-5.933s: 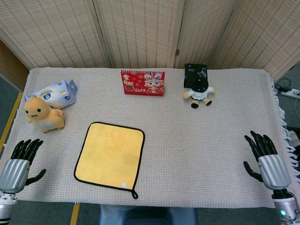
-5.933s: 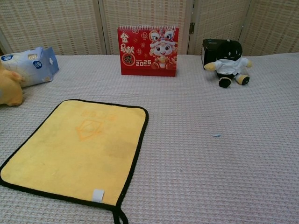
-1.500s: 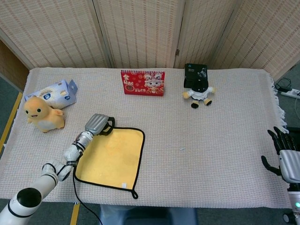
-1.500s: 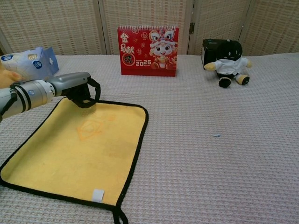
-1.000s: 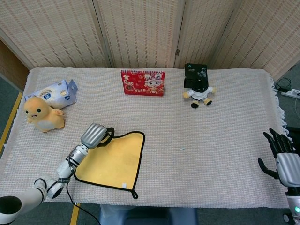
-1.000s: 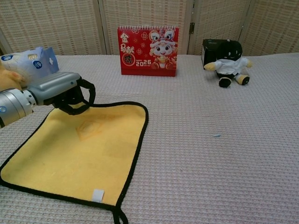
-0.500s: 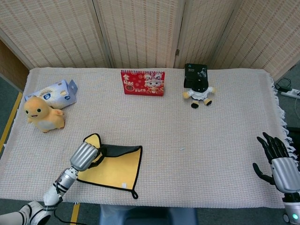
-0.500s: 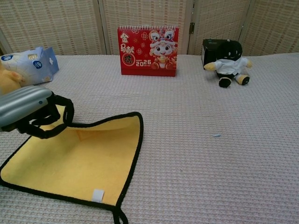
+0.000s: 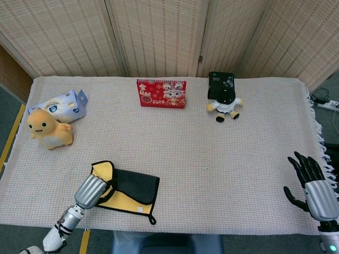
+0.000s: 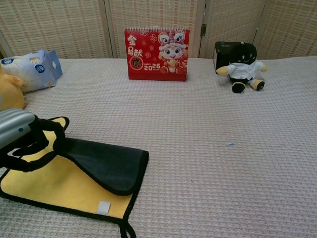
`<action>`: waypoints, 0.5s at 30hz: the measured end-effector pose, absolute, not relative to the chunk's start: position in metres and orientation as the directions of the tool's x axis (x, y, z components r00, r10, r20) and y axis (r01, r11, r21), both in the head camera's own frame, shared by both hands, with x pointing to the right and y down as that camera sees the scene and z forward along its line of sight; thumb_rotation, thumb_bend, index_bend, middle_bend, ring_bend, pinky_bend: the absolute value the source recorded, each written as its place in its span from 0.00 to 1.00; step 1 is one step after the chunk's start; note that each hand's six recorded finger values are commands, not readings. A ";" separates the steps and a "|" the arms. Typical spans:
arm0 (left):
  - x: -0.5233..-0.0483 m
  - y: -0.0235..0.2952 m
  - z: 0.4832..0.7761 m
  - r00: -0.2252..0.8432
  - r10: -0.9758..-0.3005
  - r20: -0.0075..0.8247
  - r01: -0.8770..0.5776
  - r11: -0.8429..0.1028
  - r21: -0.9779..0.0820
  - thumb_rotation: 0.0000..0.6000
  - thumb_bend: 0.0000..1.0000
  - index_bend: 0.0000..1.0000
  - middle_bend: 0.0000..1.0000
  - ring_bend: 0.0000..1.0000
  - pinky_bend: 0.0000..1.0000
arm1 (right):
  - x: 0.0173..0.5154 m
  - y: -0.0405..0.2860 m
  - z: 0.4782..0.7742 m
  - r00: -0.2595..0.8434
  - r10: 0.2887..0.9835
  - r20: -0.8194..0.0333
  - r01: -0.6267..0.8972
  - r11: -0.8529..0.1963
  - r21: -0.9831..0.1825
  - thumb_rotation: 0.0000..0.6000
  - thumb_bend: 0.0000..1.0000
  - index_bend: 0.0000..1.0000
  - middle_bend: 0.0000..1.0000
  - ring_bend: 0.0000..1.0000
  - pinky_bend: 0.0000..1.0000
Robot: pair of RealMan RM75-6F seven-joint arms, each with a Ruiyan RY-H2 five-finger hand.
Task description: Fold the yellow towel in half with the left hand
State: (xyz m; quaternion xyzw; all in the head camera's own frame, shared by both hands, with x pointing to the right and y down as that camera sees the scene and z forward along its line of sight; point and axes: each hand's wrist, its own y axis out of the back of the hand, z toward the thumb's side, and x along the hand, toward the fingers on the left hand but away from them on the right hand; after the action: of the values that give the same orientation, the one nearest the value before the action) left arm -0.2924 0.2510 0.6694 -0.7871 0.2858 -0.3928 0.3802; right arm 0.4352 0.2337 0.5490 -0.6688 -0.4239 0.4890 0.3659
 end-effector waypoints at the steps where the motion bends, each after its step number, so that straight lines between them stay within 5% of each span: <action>1: -0.292 0.253 0.668 0.527 -0.748 0.403 -0.155 -0.551 -0.820 1.00 0.51 0.64 1.00 1.00 1.00 | 0.435 0.234 0.549 0.164 0.925 -0.344 0.209 -0.373 -0.904 1.00 0.44 0.00 0.00 0.00 0.00; 15: -0.301 0.277 0.656 0.501 -0.745 0.441 -0.142 -0.573 -0.807 1.00 0.51 0.63 1.00 1.00 1.00 | 0.429 0.236 0.549 0.189 0.921 -0.340 0.204 -0.375 -0.904 1.00 0.44 0.00 0.00 0.00 0.00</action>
State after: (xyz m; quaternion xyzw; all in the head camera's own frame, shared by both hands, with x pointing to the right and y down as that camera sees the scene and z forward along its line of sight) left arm -0.3012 0.2770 0.6558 -0.7854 0.2823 -0.4122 0.3655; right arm 0.4291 0.2362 0.5486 -0.6750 -0.4167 0.4818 0.3724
